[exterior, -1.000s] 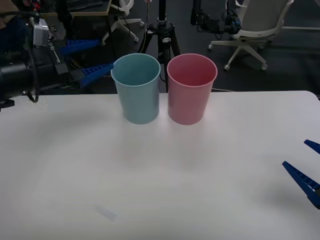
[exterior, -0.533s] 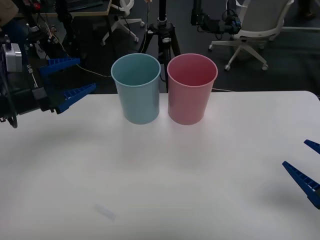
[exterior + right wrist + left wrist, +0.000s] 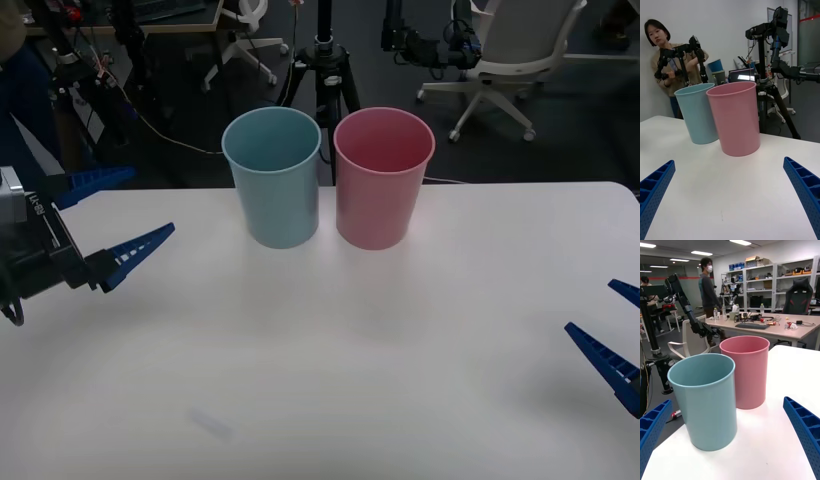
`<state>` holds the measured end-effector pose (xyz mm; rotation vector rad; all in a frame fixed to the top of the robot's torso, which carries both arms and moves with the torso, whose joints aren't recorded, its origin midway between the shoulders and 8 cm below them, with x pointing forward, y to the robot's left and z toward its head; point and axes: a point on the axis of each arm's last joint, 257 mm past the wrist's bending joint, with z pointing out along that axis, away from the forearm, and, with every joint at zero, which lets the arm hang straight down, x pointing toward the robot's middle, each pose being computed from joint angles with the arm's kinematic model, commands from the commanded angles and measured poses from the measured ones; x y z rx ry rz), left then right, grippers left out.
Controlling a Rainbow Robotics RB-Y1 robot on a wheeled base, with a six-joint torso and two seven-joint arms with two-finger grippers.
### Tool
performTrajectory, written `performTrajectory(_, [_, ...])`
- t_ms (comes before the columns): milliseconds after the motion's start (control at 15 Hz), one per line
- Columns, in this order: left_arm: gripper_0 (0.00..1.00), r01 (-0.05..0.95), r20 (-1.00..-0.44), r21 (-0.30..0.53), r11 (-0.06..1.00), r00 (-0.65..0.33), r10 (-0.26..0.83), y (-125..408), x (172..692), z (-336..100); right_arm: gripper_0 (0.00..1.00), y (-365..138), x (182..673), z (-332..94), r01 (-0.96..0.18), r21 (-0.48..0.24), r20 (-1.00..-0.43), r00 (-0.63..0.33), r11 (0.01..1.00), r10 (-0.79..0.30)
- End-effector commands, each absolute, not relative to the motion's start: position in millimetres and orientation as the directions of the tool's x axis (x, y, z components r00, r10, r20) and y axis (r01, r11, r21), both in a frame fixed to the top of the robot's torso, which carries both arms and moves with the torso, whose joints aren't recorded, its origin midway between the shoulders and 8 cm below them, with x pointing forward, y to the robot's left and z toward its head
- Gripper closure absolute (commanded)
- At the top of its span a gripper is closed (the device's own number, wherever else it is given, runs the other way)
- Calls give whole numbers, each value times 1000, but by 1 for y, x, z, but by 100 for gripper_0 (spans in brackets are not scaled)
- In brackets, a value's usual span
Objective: Grasp the object on the table and drop it into the matching bin: aluminum can to the light blue bin, PET bottle to the pink bin.
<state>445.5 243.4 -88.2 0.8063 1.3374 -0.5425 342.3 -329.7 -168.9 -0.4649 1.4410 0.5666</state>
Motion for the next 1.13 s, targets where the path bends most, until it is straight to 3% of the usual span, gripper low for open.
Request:
performTrajectory(67, [0, 745, -977, 208, 634, 184, 105, 248, 429, -104, 0, -330, 342, -169, -618, 39, -996, 41, 785, 82])
performTrajectory(400, [0, 730, -977, 212, 649, 174, 123, 268, 389, -138, 0, -330, 342, -169, -618, 39, -996, 41, 785, 82])
performTrajectory(667, [0, 753, -988, 154, 640, 125, 91, 273, 357, -157, 0, -330, 342, -169, -618, 39, -996, 41, 785, 82])
performTrajectory(1133, [0, 766, -988, 156, 624, 122, 98, 278, 342, -160, 0, -330, 342, -169, -618, 39, -996, 41, 785, 82])
